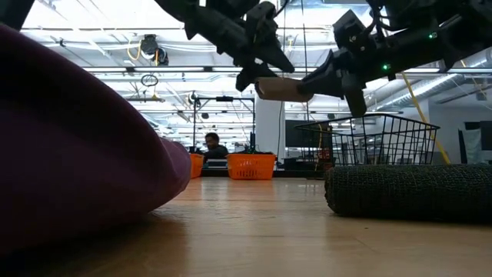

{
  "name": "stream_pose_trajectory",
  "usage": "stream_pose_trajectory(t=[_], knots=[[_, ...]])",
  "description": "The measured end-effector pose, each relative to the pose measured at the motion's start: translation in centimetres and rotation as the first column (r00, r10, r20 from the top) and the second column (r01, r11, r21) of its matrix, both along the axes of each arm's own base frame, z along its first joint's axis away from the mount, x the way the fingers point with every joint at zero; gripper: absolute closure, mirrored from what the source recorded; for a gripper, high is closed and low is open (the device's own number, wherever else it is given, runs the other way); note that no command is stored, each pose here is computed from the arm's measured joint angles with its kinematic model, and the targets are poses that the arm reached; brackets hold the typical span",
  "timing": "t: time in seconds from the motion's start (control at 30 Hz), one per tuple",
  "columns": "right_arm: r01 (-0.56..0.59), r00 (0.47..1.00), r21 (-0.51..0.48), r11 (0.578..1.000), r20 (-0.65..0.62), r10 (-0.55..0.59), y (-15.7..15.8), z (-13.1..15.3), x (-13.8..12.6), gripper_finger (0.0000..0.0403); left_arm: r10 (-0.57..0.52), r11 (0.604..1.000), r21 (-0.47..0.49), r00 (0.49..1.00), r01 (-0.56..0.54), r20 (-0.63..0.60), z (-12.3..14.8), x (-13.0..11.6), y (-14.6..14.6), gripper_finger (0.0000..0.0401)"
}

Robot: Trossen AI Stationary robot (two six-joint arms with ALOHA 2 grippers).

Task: Pick & Place Medicine items
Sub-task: Put the brown bandage into the right orange bin

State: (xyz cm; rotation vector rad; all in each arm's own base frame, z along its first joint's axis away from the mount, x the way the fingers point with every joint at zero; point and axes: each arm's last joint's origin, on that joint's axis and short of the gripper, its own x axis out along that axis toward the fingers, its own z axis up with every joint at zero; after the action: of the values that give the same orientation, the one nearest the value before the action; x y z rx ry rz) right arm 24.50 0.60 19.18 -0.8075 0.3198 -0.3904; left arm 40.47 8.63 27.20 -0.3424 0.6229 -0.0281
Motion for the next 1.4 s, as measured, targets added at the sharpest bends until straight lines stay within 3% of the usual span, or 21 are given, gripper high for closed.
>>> stream_pose_trajectory(t=[0.43, 0.53, 0.7, 0.93, 1.03, 1.13, 1.2, 1.27, 1.4], knots=[[-0.049, 0.999, -0.02, 0.999, 0.018, 0.049, 0.3, 0.3, 0.1, 0.0382, -0.027, 0.999, -0.047, 0.999, 0.026, -0.025, -0.8, 0.1, 0.2, 0.0198], [-0.05, 0.998, -0.017, 0.999, 0.022, 0.05, 0.3, 0.3, 0.1, 0.0382, -0.059, 0.997, -0.058, 0.998, 0.058, -0.02, -0.8, 0.1, 0.2, 0.0237], [-0.077, 0.997, -0.002, 0.997, 0.031, 0.077, 0.4, 0.4, 0.1, 0.0374, -0.123, 0.992, -0.005, 0.992, 0.123, -0.01, -0.8, -0.1, 0.5, 0.0359], [-0.009, 0.982, 0.179, 0.984, 0.186, -0.024, 1.5, 1.2, -0.3, 0.03, 0.021, 0.997, 0.069, 0.998, -0.024, 0.052, 1.5, -1.9, 3.7, 0.036], [0.023, 0.973, 0.199, 0.98, 0.22, -0.068, 2.0, 2.1, -0.9, 0.0278, 0.082, 0.995, 0.047, 0.993, -0.087, 0.089, 0.6, -3.0, 5.0, 0.036], [-0.015, 0.965, 0.235, 0.972, 0.256, -0.047, 2.3, 3.0, -1.7, 0.0268, 0.174, 0.984, -0.001, 0.969, -0.177, 0.177, -1.0, -4.1, 6.4, 0.036], [-0.022, 0.956, 0.274, 0.961, 0.288, -0.06, 2.2, 3.7, -2.2, 0.0266, 0.281, 0.959, -0.045, 0.926, -0.279, 0.252, -1.8, -4.8, 7.5, 0.036], [-0.018, 0.952, 0.297, 0.955, 0.296, -0.074, 2.0, 4.0, -2.5, 0.0267, 0.411, 0.91, -0.07, 0.867, -0.408, 0.283, -2.8, -5.5, 8.3, 0.036], [-0.002, 0.953, 0.312, 0.95, 0.287, -0.092, 1.6, 4.1, -2.9, 0.0275, 0.622, 0.765, -0.038, 0.724, -0.642, 0.298, -4.3, -5.8, 8.6, 0.036]])
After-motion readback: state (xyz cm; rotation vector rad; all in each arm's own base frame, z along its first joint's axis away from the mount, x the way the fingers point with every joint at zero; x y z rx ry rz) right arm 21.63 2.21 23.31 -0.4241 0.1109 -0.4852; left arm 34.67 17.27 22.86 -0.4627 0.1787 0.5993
